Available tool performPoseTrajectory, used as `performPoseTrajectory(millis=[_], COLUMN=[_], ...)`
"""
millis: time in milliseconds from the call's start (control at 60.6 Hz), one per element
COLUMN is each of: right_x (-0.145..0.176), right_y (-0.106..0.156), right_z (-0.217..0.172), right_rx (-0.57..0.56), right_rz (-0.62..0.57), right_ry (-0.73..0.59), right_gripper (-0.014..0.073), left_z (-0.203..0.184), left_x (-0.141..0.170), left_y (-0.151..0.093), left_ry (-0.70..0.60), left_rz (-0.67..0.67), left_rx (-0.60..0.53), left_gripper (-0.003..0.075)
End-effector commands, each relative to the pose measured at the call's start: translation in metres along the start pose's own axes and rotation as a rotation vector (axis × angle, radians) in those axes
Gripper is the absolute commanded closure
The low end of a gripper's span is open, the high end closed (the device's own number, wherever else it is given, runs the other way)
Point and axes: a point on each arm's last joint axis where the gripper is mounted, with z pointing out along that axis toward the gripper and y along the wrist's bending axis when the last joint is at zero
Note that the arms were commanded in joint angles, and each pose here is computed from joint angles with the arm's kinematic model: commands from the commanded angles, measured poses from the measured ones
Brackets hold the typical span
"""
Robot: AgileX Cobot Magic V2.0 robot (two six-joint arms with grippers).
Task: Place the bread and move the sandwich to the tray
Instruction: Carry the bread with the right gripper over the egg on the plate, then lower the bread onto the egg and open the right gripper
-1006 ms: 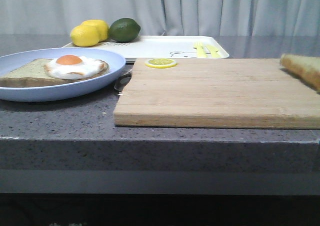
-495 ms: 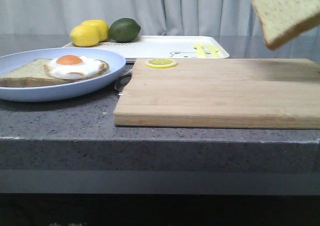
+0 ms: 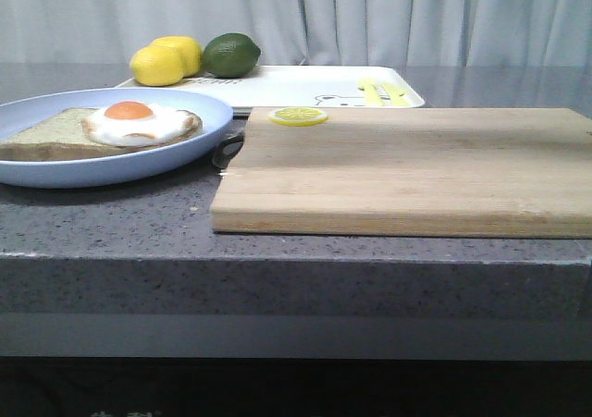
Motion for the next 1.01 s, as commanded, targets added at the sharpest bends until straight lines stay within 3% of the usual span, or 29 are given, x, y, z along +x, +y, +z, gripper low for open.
performPoseTrajectory(millis=[0,214,346,495,627,759,990], right_x=[-0.001,0.018,0.025,0.032,0.035,0.034,0.027], right_y=[0.024,0.022,-0.004,-0.032,-0.040,-0.040,-0.038], right_z=[0.019,0.105,0.144,0.170,0.177,0.176,0.165], right_rx=[-0.108,-0.128,-0.087,-0.041,-0.027,-0.029,-0.029], right_rz=[0.037,0.160,0.224,0.257,0.265,0.264,0.243], right_ry=[-0.076,-0.082,-0.079,-0.039,-0.020,-0.022,-0.044], right_gripper=[0.0655,0.0655,0.0655,0.0655,0.0647,0.0547,0.0218], left_z=[0.000,0.000,0.000,0.000,0.000,0.000,0.000], left_x=[-0.016,-0.016,-0.016,-0.016,-0.016,-0.016,-0.016], left_y=[0.000,0.000,0.000,0.000,0.000,0.000,0.000], left_ry=[-0.099,-0.099,-0.099,-0.099,-0.099,-0.099,-0.099], left_rz=[-0.012,-0.012,-0.012,-0.012,-0.012,-0.012,-0.012], left_rx=[0.002,0.002,0.002,0.002,0.002,0.002,0.002], left_gripper=[0.0029,0.0029,0.0028,0.0029,0.0028,0.0028,0.0029])
